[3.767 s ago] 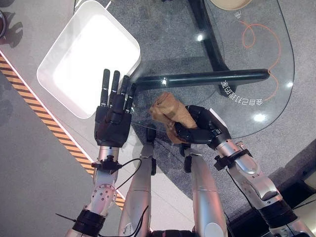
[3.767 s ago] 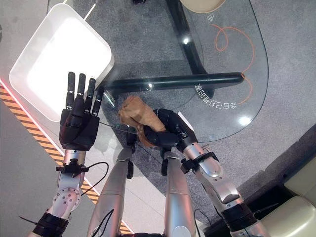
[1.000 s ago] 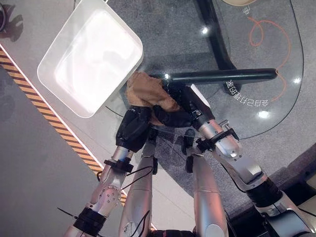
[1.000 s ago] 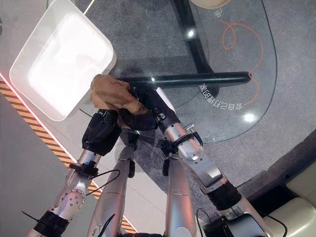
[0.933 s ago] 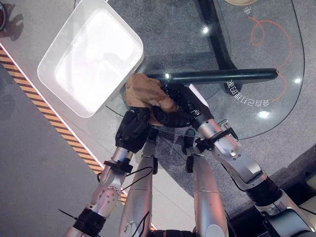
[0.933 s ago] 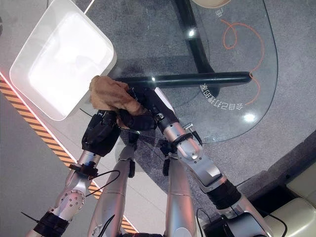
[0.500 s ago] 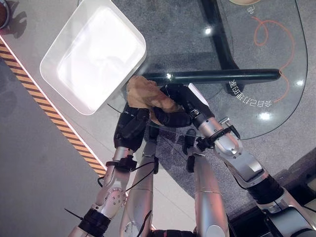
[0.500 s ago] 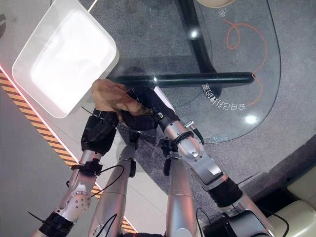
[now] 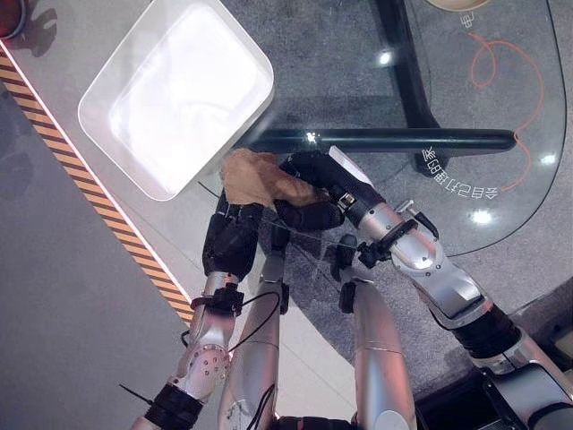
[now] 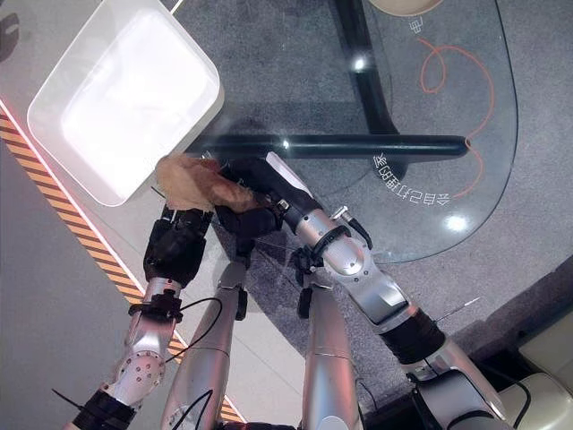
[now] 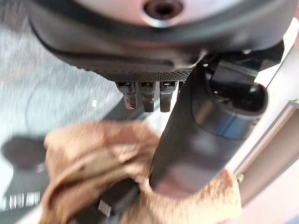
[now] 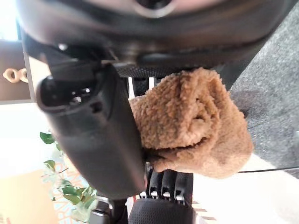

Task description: Wipe the table with a cloth and put it in the basket.

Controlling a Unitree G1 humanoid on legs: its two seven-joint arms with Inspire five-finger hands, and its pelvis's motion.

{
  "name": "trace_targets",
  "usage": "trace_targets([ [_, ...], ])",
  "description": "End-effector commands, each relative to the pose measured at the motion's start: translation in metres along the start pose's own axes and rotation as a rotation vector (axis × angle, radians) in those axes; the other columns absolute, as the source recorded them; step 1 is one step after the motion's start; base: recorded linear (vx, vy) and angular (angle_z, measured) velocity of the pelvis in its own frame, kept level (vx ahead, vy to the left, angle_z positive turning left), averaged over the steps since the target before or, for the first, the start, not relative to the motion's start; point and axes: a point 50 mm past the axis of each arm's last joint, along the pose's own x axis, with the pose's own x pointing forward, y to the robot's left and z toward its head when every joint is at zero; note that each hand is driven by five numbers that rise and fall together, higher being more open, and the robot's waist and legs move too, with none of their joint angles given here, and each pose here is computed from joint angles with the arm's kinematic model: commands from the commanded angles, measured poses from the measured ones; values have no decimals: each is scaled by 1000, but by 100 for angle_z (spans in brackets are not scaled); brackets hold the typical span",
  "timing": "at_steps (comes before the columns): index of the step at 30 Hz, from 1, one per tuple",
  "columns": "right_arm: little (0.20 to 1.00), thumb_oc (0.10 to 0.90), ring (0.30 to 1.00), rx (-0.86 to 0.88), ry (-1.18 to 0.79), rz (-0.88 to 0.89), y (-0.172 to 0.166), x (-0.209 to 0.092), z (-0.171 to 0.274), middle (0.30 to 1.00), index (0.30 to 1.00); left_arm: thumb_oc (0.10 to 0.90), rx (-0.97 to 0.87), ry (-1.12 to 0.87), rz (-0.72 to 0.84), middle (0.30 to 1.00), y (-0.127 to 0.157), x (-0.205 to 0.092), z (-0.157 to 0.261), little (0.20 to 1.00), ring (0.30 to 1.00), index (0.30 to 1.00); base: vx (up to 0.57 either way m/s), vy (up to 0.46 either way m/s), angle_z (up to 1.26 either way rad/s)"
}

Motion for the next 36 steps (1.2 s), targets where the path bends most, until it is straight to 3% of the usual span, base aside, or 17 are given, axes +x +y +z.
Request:
trace_targets([
  [1, 200, 100, 300, 148, -228, 160, 44, -12, 29, 300, 300, 800, -41, -205, -497, 900, -74, 21, 35, 900, 900, 900, 9, 32, -1],
  [7, 200, 100, 300, 306, -384, -27, 28, -20, 42, 300, 300, 800, -28, -184, -518, 900, -75, 21, 31, 900, 900, 900, 3, 10, 0],
  [13, 200, 100, 300, 347, -529, -162, 14, -31, 56, 300, 300, 800, -12, -179, -514, 900, -73, 19, 29, 900, 900, 900, 0, 0, 0],
  [36, 200, 100, 300, 384, -698, -327, -9, -54, 70, 300, 300, 800, 9, -202, -496, 900, -67, 14, 35, 900, 900, 900, 1, 1, -1],
])
